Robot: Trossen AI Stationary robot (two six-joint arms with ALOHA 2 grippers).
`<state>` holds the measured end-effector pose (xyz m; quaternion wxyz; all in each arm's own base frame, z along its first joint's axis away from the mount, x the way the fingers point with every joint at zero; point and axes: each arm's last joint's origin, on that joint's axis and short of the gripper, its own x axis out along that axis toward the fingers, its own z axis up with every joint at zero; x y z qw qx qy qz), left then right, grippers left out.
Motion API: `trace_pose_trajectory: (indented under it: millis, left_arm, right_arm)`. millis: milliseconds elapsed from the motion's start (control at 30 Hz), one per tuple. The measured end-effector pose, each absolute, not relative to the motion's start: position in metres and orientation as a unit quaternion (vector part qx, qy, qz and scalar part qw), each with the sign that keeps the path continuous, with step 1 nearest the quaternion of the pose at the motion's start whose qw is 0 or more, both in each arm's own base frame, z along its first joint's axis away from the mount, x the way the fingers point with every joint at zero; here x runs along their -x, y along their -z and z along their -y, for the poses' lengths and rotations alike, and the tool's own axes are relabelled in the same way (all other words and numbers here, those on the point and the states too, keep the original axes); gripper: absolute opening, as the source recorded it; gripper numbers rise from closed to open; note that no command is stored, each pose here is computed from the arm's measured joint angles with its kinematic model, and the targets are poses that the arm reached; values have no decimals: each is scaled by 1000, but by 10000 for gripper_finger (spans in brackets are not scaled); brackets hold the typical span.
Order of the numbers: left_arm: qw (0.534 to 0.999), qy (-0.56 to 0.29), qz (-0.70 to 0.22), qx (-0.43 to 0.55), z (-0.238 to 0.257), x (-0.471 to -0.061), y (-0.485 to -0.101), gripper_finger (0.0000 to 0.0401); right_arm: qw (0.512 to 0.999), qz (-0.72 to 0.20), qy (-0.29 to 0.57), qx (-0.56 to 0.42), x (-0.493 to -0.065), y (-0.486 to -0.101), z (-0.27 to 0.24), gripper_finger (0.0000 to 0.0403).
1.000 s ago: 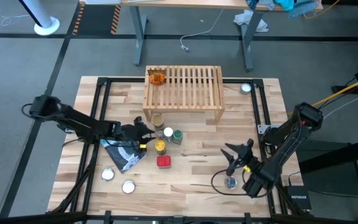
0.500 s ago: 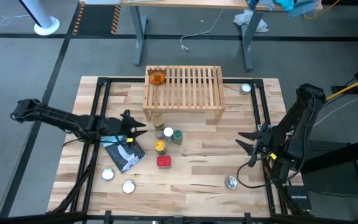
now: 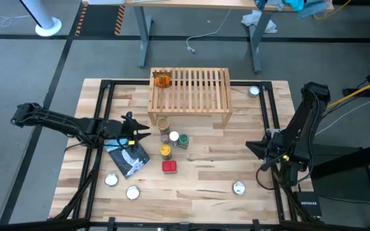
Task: Shelf spices
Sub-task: Put the transparent seasoning bottle on the shelf
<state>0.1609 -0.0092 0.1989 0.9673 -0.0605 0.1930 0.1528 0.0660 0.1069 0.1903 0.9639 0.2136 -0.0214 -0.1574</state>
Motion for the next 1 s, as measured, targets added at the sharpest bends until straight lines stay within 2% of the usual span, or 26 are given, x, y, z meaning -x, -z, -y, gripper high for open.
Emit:
trace_pose_trajectory:
  millis: [167,267,500,600,800,1000]
  left_arm:
    - [967,-157,-191,67,9,-161,-199,131]
    - [967,-157,-191,65,9,-161,-199,131]
    - [967,-159,-191,62,9,-161,-199,131]
    - [967,-159,-192,56,9,-161,-199,131]
    - [967,-159,-192,53,9,-161,-199,131]
    - [967,-158,-193,52,9,-161,-199,131]
  right_arm:
    - [961,4,165,-221,-77,-188,-128,8]
    - [964,-13,193,-184,-95,-187,-137,7]
    - [961,-153,192,-129,-147,-183,-129,4]
    - [967,-174,165,-82,-170,-189,-118,5]
    - [986,-161,39,-19,-205,-207,-93,7]
    - [986,-168,16,-15,-209,-216,-60,7]
